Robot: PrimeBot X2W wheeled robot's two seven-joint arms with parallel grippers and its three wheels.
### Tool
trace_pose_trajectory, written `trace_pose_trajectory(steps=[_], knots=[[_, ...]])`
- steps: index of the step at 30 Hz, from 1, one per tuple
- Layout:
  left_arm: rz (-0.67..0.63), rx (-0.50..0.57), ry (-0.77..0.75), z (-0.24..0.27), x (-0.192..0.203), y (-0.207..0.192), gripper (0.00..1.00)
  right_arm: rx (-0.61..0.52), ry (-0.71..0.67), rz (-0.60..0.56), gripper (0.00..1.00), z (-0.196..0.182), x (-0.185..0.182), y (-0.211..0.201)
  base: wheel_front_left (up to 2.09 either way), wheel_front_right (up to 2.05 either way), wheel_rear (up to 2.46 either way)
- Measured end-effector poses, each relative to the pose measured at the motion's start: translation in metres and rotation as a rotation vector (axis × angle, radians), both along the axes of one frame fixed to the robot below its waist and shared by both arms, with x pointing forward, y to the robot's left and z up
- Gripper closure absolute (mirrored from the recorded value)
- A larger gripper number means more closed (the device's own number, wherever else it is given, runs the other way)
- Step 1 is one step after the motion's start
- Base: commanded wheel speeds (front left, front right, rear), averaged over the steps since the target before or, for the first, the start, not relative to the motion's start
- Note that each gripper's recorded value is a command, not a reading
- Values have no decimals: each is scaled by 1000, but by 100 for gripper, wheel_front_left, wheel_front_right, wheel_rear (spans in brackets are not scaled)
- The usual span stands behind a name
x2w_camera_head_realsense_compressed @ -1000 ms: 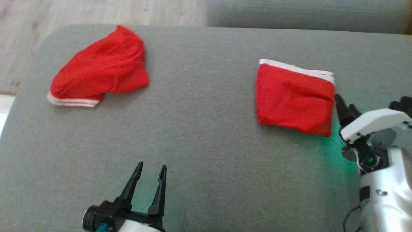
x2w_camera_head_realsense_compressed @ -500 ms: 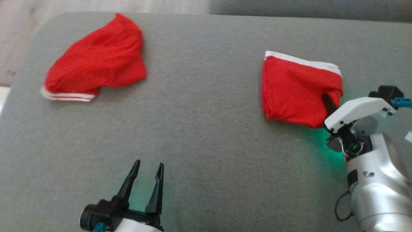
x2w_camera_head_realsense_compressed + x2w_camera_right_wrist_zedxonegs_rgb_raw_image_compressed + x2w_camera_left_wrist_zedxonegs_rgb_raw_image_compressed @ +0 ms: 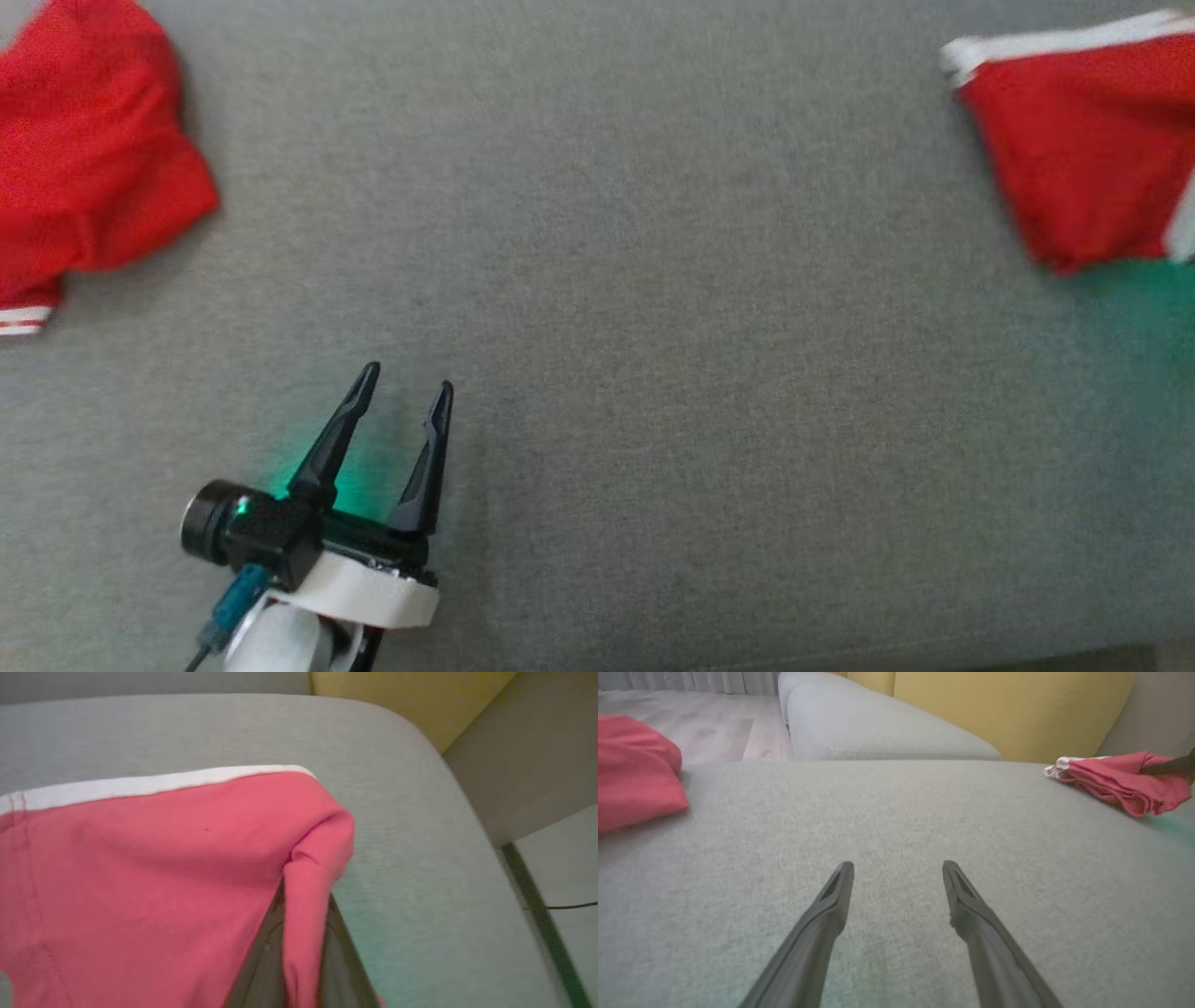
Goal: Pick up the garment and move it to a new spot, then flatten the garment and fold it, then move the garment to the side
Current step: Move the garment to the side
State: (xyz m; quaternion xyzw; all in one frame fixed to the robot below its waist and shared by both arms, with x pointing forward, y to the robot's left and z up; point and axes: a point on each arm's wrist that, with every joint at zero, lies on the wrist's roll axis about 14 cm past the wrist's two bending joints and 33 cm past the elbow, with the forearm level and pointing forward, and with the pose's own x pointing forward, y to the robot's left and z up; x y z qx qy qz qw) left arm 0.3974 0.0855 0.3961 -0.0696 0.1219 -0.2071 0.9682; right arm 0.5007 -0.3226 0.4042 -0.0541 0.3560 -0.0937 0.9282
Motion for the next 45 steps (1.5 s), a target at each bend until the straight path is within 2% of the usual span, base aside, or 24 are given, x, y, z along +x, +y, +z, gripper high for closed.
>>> trace_pose_trajectory(steps=[5, 12, 13, 14, 15, 21, 25, 26, 27, 32, 37, 41, 45], knots=[[-23, 9, 58, -23, 0, -2, 0, -186, 124, -69, 100, -1, -10, -58, 0, 0, 0], [6, 28, 69, -26, -4, 11, 0, -281, 141, -121, 100, 21, -12, -80, 0, 0, 0], [6, 28, 67, -25, -3, 11, 0, -295, 140, -128, 72, 23, -14, -83, 0, 0, 0], [6, 27, 65, -25, -3, 11, 0, -307, 138, -133, 20, 25, -16, -86, 0, 0, 0], [6, 26, 62, -24, -3, 11, 0, -313, 129, -138, 0, 28, -19, -88, 0, 0, 0], [2, 13, 36, -14, -1, 5, 0, -371, 24, -56, 0, 49, -13, -68, 0, 0, 0], [16, -9, 3, 0, 0, 1, 0, -418, -172, 12, 0, 95, -1, -51, 0, 0, 0], [27, -28, -14, 9, -1, -1, 0, -426, -288, 44, 0, 121, 1, -37, 0, 0, 0], [32, -36, -25, 14, -2, -2, 0, -422, -346, 59, 0, 133, 0, -29, 0, 0, 0], [74, -58, -48, 29, -17, 1, 0, -372, -570, 134, 0, 170, -25, 8, 0, 0, 0], [133, -61, -79, 44, -33, 15, 0, -259, -695, 183, 0, 162, -69, 49, 0, 0, 0], [209, -58, -105, 53, -45, 36, 0, -114, -707, 214, 0, 128, -102, 89, 0, 0, 0], [263, -52, -116, 56, -56, 52, 0, -39, -692, 244, 0, 96, -126, 112, 0, 0, 0]])
